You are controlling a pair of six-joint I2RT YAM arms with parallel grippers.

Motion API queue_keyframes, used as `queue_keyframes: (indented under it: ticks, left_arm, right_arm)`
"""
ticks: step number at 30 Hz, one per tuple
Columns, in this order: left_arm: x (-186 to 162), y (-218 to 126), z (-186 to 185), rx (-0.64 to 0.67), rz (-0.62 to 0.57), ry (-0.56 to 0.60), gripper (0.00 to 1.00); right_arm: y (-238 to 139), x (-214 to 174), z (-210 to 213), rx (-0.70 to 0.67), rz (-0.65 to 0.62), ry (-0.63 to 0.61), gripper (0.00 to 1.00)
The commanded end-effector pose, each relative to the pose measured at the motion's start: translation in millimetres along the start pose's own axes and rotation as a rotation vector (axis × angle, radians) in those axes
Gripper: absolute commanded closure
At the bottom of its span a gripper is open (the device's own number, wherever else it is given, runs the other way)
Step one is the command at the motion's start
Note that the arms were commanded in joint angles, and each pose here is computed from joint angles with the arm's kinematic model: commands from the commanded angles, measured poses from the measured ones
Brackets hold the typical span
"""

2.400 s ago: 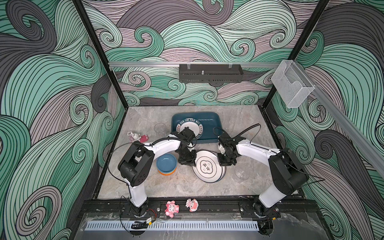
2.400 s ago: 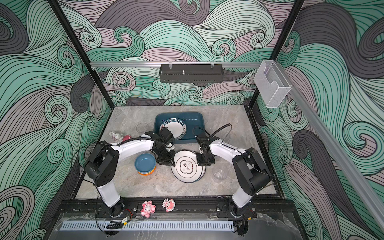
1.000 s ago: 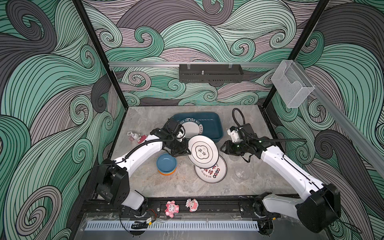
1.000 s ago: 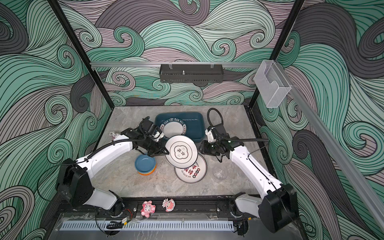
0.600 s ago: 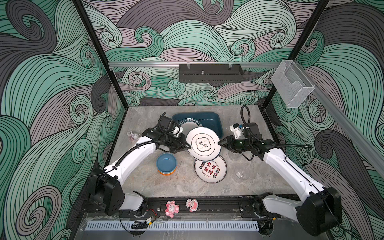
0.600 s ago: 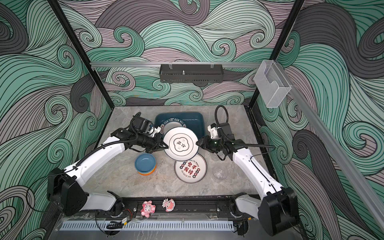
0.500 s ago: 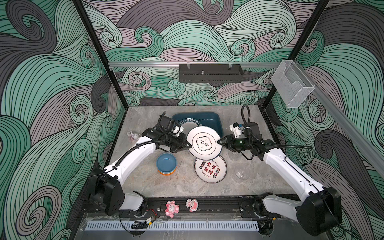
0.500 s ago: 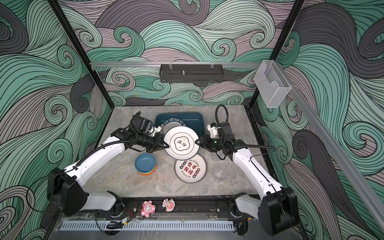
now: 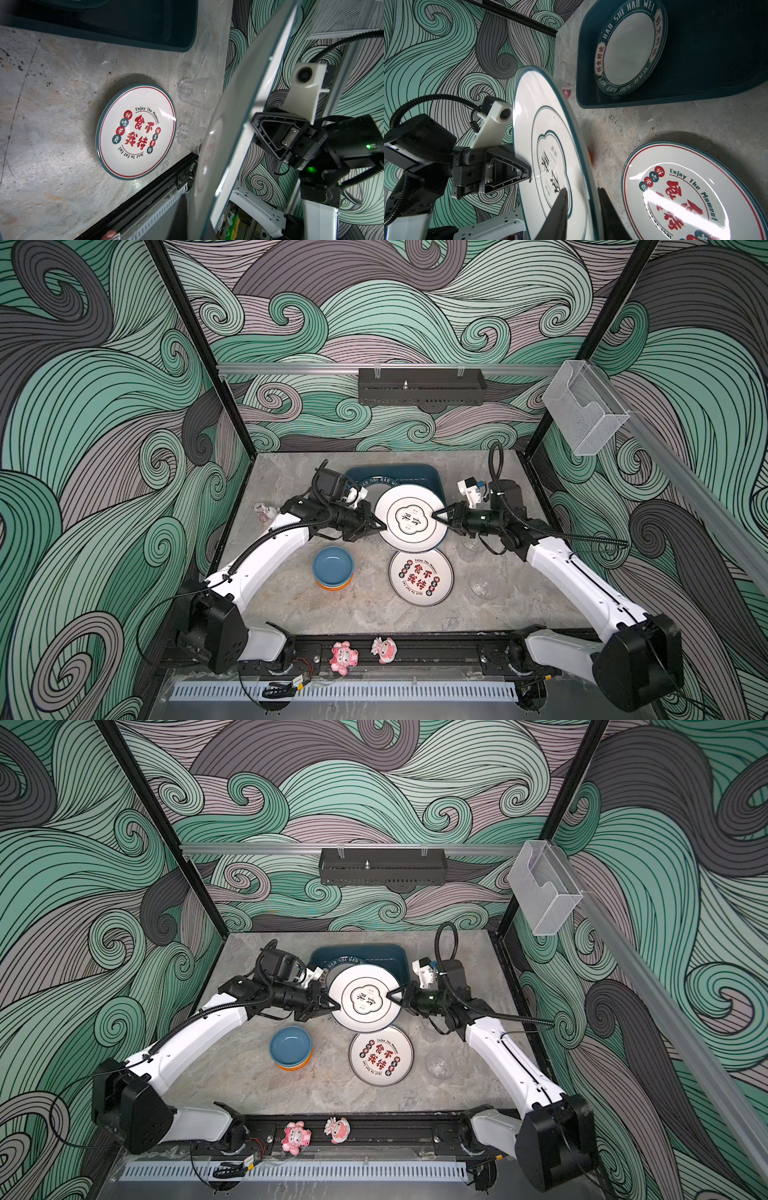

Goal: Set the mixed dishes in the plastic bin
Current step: 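Carry the plates into the teal bin with the right gripper while the left gripper releases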

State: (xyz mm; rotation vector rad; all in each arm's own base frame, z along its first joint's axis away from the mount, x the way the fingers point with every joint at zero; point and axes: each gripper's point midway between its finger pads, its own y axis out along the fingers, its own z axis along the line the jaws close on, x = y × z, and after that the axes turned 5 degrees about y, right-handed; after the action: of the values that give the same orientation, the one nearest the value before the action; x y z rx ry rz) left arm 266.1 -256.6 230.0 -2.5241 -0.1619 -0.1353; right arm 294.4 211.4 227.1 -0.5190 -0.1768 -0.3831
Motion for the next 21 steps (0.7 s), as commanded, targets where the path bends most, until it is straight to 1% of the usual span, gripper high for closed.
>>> queue_keyframes:
  ticks: [1,6,7,11,12,14,18,21]
  left_arm:
    - [6,-13,-27,-0.093,-0.033,0.059,1.0]
    - [7,-15,-26,-0.093,-0.038,0.057,1.0]
    - [7,-15,-25,-0.091,-0.04,0.054,1.0]
    - [8,-15,-22,-0.088,-0.041,0.045,0.94]
    - [8,-15,-22,-0.087,-0.043,0.044,0.91]
    - [9,-16,-21,-0.085,-0.048,0.043,0.81]
    - [12,-22,-13,-0.063,-0.078,0.027,0.64]
    - [13,-28,-7,-0.052,-0.105,0.016,0.57]
  right_arm:
    - [3,0,4,0.033,0.01,-0.005,0.78]
    - [2,4,5,0.035,-0.002,-0.01,0.9]
    - [2,4,6,0.037,-0.003,-0.012,0.91]
    - [3,6,8,0.045,-0.008,-0.013,0.98]
    - [2,8,8,0.047,-0.011,-0.014,0.99]
    - [2,10,8,0.044,-0.022,-0.015,0.99]
    - [-1,18,9,0.034,-0.05,-0.016,1.0]
    - [0,24,8,0.024,-0.059,-0.015,1.0]
